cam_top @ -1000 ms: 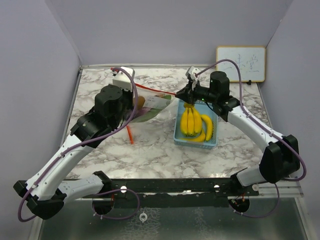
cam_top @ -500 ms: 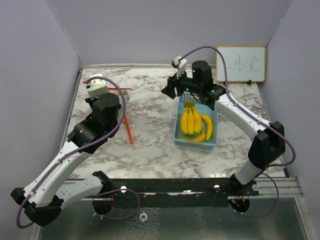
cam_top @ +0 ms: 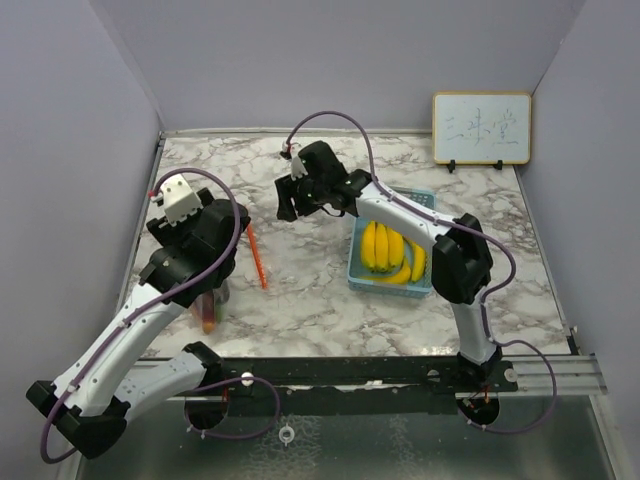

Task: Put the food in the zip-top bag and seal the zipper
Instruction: Place the zipper food storage bag at the center of the board, then pick up the zipper food storage bag at the center of the board.

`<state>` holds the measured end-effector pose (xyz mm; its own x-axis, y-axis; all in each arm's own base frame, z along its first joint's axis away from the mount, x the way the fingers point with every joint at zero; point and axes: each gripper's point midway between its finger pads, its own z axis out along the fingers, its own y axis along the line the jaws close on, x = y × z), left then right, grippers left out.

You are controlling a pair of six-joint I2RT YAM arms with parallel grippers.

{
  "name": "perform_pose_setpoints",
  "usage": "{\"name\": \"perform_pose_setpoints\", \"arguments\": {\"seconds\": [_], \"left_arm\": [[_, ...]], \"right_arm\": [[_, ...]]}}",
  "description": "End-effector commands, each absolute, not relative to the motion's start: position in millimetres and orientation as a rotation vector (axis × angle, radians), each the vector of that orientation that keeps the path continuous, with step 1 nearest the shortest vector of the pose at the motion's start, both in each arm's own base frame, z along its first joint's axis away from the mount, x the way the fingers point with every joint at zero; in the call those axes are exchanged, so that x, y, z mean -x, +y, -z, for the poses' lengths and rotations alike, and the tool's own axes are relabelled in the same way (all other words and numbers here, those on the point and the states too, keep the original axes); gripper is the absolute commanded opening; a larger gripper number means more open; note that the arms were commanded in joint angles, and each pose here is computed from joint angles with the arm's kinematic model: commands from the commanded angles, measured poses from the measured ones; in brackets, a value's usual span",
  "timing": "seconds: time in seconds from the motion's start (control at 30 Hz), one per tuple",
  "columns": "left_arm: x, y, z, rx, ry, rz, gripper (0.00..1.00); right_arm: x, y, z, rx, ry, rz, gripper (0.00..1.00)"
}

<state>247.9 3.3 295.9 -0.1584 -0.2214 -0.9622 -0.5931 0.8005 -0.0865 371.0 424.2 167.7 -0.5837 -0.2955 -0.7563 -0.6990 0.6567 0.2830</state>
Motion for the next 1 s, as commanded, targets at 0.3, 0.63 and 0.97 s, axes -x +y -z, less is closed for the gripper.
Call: {"name": "perform_pose_setpoints", "arguments": {"seconds": [0.3,0.63,0.97], "left_arm": [[-265.5,-22.4,-347.8,0.493,1.727,-0.198,0.99],[-249.5,-18.4,-358.2,0.485,1.702,-0.105,0.99],[-238.1,-11.2,-366.6,0.452,1.688,-0.095,0.98]], "right_arm": [[-326.8,490.0,-103.0,0.732,2.421,-0.598,0.58],[-319.1,496.9,-37.8,0.679,2.536,-0.4,0.62],[-315.7,467.4,-1.5,0.675,2.592,-0.215,0.03]]}}
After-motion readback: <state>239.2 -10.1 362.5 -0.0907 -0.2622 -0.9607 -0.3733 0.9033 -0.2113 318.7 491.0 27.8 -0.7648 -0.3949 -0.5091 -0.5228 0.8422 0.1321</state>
